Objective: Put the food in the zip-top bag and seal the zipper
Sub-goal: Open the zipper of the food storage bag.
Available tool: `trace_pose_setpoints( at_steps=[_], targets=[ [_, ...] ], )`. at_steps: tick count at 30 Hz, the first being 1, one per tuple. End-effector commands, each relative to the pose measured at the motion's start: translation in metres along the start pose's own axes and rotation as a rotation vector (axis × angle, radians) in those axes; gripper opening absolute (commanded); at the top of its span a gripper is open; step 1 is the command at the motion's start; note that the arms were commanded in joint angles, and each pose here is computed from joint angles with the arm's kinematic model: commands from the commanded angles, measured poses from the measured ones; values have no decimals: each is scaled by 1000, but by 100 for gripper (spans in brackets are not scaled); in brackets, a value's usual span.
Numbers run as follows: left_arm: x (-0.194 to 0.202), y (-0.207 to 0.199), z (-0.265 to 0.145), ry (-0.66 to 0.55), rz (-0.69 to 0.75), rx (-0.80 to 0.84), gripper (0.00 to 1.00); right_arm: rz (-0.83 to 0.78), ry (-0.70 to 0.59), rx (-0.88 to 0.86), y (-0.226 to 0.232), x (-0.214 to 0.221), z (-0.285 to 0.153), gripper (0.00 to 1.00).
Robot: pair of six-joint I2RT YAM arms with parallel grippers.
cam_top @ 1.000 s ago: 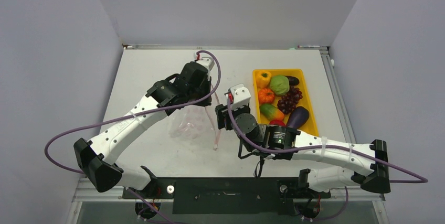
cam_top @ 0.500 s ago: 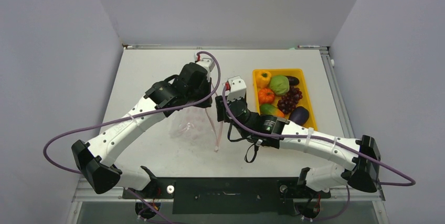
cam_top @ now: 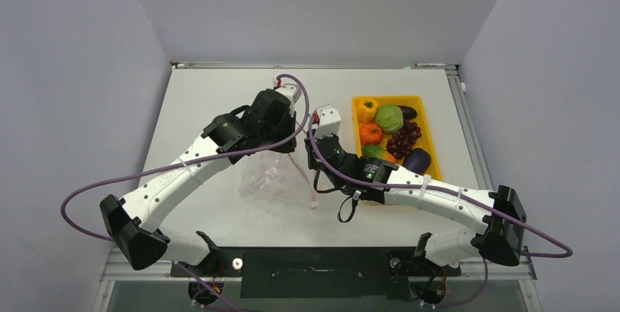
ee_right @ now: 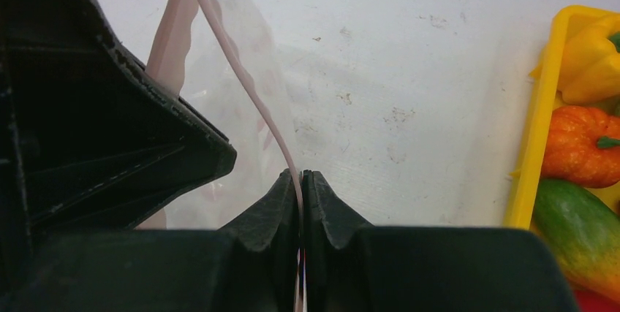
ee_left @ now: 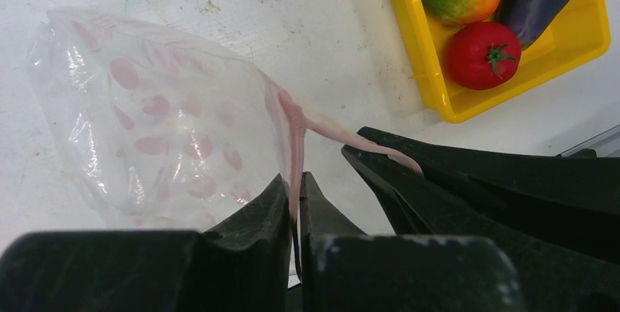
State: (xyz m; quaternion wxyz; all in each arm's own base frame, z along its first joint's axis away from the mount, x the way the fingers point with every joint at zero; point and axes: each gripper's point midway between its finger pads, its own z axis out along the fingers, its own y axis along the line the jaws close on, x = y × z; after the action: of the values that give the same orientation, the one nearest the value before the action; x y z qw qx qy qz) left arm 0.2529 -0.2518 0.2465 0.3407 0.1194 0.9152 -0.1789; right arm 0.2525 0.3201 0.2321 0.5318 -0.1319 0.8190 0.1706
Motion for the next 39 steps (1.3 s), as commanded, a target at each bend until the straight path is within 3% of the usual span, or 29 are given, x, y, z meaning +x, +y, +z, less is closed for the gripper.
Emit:
trace_pose_setpoints(
  at_steps=[1,8,22,33,39],
  targets=[
    [-15,-9,-21,-58,13,31,9,74,-82,14,0,-29,-1,5],
    [-8,-8,-23,-57,19,4,32,116,-116,65,-5,-40,1,5],
    [-7,-14,-26,-109,10,-51,42,194,-140,87,-7,-48,1,5],
    [-10,-16,-30,-142,27,-99,11,212,-149,106,-14,-49,-4,5],
    [-21,0,-39,-199,42,-181,0,210,-130,106,-22,-41,-8,5]
  ],
)
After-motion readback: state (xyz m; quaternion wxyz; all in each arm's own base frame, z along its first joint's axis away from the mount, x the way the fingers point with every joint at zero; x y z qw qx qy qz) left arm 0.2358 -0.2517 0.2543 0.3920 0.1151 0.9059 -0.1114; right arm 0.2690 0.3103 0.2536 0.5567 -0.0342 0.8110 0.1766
